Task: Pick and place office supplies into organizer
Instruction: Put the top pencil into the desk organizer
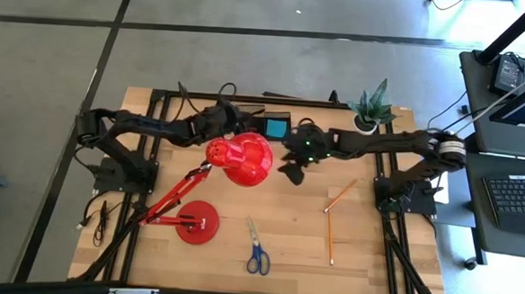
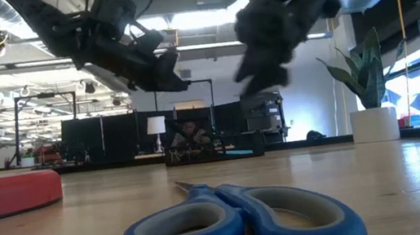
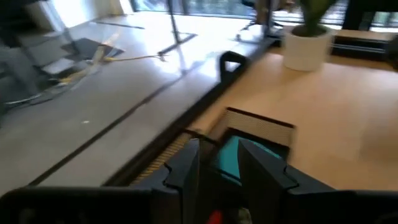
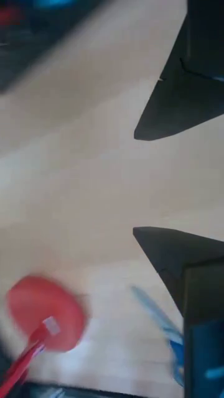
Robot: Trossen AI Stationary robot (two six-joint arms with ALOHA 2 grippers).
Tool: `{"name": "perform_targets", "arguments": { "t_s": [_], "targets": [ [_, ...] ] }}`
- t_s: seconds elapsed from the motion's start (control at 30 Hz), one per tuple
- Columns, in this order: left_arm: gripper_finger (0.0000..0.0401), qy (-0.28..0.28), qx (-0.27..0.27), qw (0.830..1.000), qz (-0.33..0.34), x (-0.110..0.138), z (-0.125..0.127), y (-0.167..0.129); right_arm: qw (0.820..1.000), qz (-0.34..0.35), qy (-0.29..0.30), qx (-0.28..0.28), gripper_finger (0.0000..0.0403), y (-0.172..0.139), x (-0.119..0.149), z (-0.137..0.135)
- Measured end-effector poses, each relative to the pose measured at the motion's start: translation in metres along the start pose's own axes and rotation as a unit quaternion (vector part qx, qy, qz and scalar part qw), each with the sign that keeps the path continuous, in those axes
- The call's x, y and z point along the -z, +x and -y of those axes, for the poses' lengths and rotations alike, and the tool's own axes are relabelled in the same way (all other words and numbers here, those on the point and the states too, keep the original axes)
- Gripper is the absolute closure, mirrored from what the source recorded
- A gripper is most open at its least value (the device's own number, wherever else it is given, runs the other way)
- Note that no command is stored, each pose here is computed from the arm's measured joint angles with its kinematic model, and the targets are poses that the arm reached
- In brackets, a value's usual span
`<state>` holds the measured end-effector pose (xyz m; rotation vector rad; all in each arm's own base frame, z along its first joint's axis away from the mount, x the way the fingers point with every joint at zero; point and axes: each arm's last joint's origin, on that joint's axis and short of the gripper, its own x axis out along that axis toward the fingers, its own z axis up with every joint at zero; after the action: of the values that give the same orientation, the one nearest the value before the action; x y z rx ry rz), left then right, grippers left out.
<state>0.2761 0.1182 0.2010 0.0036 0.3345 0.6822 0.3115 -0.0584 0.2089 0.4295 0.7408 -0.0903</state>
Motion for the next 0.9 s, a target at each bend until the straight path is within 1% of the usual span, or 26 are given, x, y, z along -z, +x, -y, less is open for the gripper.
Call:
{"name": "perform_targets", "arguments": {
  "t_s": [0.13,0.2,0.23,0.27,0.3,0.37,0.47,0.57,0.63,0.77,0.83,0.9],
  "targets": [
    [0.0295,0.008,0.052,0.999,-0.003,0.001,0.014,-0.004,0.994,-0.069,0.078,0.028,0.0160,-0.024,0.016,-0.013],
    [0.0294,0.014,0.072,0.997,-0.001,0.001,0.021,-0.006,0.990,-0.088,0.095,0.056,0.0160,-0.032,0.023,-0.021],
    [0.0295,0.019,0.079,0.997,0.002,0.001,0.024,-0.008,0.989,-0.095,0.093,0.067,0.0160,-0.036,0.027,-0.027],
    [0.0295,0.023,0.085,0.996,0.012,0.001,0.027,-0.009,0.988,-0.102,0.086,0.076,0.0160,-0.039,0.030,-0.032],
    [0.0295,0.026,0.089,0.996,0.019,0.003,0.030,-0.011,0.989,-0.109,0.067,0.080,0.0160,-0.042,0.034,-0.038],
    [0.0294,0.026,0.098,0.994,0.032,0.008,0.034,-0.015,0.989,-0.118,0.006,0.088,0.0160,-0.045,0.041,-0.050],
    [0.0294,0.020,0.107,0.993,0.048,0.020,0.036,-0.022,0.981,-0.152,-0.086,0.084,0.0160,-0.047,0.054,-0.065],
    [0.0295,0.021,0.114,0.992,0.052,0.030,0.038,-0.028,0.971,-0.185,-0.131,0.079,0.0160,-0.047,0.065,-0.073],
    [0.0294,0.017,0.116,0.992,0.045,0.035,0.039,-0.030,0.969,-0.194,-0.131,0.078,0.0160,-0.048,0.069,-0.077],
    [0.0295,0.017,0.115,0.992,0.045,0.036,0.039,-0.030,0.979,-0.169,-0.096,0.066,0.0163,-0.046,0.069,-0.086],
    [0.0294,0.016,0.115,0.992,0.045,0.036,0.039,-0.030,0.983,-0.152,-0.090,0.055,0.0164,-0.045,0.067,-0.092],
    [0.0294,0.019,0.115,0.992,0.045,0.036,0.039,-0.030,0.982,-0.151,-0.098,0.049,0.0164,-0.045,0.069,-0.095]
  ]
}}
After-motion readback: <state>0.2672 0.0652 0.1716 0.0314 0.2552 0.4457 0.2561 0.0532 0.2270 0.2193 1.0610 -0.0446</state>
